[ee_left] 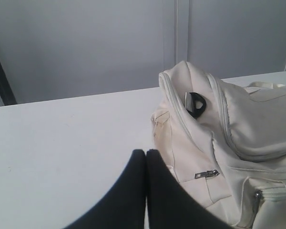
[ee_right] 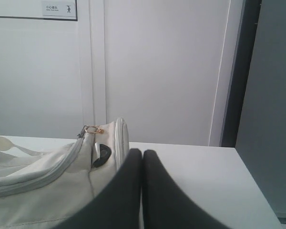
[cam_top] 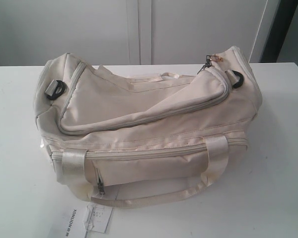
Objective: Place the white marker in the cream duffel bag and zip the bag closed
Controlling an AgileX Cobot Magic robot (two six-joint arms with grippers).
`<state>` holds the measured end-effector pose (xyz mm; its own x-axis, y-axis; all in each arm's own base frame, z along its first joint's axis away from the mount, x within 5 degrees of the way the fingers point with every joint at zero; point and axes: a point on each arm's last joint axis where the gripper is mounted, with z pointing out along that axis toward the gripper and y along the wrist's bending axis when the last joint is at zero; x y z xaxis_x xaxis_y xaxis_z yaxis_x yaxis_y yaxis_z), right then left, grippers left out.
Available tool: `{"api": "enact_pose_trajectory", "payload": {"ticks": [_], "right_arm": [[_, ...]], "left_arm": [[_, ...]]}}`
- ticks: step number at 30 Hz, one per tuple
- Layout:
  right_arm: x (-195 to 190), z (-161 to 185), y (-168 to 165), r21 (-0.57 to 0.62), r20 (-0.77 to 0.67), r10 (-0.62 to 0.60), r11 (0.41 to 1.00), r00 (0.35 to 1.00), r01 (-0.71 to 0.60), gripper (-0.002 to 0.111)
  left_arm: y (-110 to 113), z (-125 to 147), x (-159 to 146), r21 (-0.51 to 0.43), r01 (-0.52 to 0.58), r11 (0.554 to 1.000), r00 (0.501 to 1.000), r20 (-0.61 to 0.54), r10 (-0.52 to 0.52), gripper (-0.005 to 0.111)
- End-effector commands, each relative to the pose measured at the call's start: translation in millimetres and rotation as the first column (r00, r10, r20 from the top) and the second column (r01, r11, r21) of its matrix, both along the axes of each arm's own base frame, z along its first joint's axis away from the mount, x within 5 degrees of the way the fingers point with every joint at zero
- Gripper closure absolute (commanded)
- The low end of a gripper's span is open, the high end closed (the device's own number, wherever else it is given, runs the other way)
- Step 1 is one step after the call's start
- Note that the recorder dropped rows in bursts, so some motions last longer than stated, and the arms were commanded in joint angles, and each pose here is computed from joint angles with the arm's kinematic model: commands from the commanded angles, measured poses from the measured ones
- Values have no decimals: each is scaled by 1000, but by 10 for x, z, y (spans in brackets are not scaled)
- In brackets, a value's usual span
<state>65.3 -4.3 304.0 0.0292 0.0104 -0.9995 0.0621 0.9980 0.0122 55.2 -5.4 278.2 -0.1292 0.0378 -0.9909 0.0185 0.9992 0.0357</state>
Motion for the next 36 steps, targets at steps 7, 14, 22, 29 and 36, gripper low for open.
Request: {"api": "enact_pose_trajectory", "payload": {"ticks": [7,14,22,29,36], "right_arm": [[-4,-10,-3,-7,2,-6,1000,1000,6,108],[-4,-10,-3,-7,2,-6,1000,1000,6,108],[-4,-10,-3,-7,2,-6,1000,1000,6,108],[-4,-10,-3,-7,2,-6,1000,1000,6,108],[-4,-10,-3,-7,2,-6,1000,1000,6,108]], "left_arm": [[37,-166,-47,-35,-51,998,999,1,51,107],[43,-453,-65,-52,-64,997,998,-33,62,107],[44,-650,-61,-59,-66,996,996,-64,62,107],[48,-876,-34,-62,-71,996,989,-132,62,107],[53,-1095,-26,-50,-75,996,977,-203,63,107]]}}
